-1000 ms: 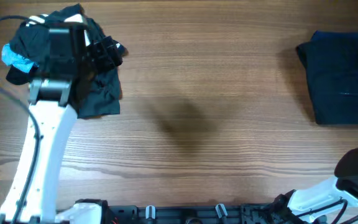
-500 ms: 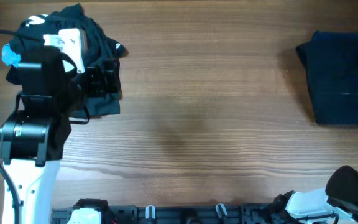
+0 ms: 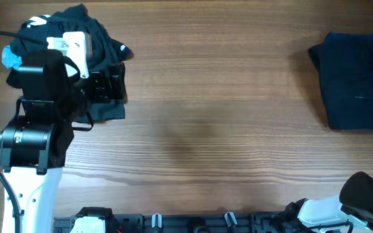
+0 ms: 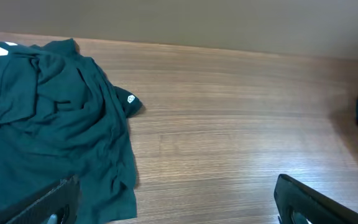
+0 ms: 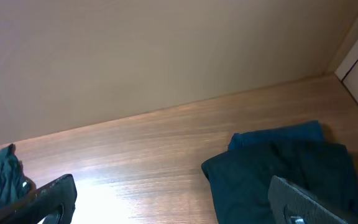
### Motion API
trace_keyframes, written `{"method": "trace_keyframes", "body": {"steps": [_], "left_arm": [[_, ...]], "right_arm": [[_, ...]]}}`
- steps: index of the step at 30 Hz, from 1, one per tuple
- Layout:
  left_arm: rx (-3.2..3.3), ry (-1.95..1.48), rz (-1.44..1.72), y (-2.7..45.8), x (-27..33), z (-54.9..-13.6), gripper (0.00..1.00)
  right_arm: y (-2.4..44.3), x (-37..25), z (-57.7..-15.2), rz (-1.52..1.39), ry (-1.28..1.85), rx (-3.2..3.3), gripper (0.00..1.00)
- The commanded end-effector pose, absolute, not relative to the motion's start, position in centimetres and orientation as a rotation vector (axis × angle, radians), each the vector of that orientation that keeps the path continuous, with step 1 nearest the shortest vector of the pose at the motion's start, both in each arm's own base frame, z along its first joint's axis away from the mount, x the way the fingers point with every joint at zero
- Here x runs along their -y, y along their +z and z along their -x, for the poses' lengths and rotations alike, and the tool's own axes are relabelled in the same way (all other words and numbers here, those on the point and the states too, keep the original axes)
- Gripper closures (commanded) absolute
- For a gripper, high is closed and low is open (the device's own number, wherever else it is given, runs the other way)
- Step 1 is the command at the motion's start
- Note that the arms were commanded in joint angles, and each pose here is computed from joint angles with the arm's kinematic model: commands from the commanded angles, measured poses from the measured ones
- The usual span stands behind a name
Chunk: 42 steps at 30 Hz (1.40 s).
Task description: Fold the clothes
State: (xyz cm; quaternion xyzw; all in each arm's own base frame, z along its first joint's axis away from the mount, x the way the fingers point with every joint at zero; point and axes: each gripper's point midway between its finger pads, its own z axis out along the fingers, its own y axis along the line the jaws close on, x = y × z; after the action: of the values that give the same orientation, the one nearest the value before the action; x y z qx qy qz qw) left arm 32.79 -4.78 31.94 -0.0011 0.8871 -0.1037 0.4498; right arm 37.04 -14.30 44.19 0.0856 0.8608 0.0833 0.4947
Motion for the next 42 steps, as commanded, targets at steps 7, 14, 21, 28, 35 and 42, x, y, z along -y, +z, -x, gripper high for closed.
{"method": "trace_keyframes", "body": {"steps": [7, 14, 21, 28, 35, 42], "left_arm": [[-2.185, -0.263, -0.037, 32.2, 5.2, -32.6, 0.00], [-2.220, -0.262, -0.035, 31.5, 5.1, -32.1, 0.00], [-2.246, -0.261, -0.032, 31.0, 5.1, -31.7, 0.00], [-2.275, -0.240, -0.022, 30.6, 4.7, -30.6, 0.00], [-1.946, -0.227, 0.020, 32.0, 2.7, -29.9, 0.00], [-1.607, -0.246, -0.038, 28.1, 2.9, -26.3, 0.00]], "right_arm": [[43.7, 14.7, -37.3, -0.200, 0.184, -2.101, 0.00], [43.7, 14.7, -37.3, -0.200, 0.184, -2.101, 0.00], [43.7, 14.7, -37.3, -0.200, 0.184, -2.101, 0.00], [43.7, 14.7, -37.3, -0.200, 0.184, -2.101, 0.00], [43.7, 14.7, -37.3, -0.201, 0.185, -2.101, 0.00], [43.7, 14.7, -37.3, -0.201, 0.185, -2.101, 0.00]]}}
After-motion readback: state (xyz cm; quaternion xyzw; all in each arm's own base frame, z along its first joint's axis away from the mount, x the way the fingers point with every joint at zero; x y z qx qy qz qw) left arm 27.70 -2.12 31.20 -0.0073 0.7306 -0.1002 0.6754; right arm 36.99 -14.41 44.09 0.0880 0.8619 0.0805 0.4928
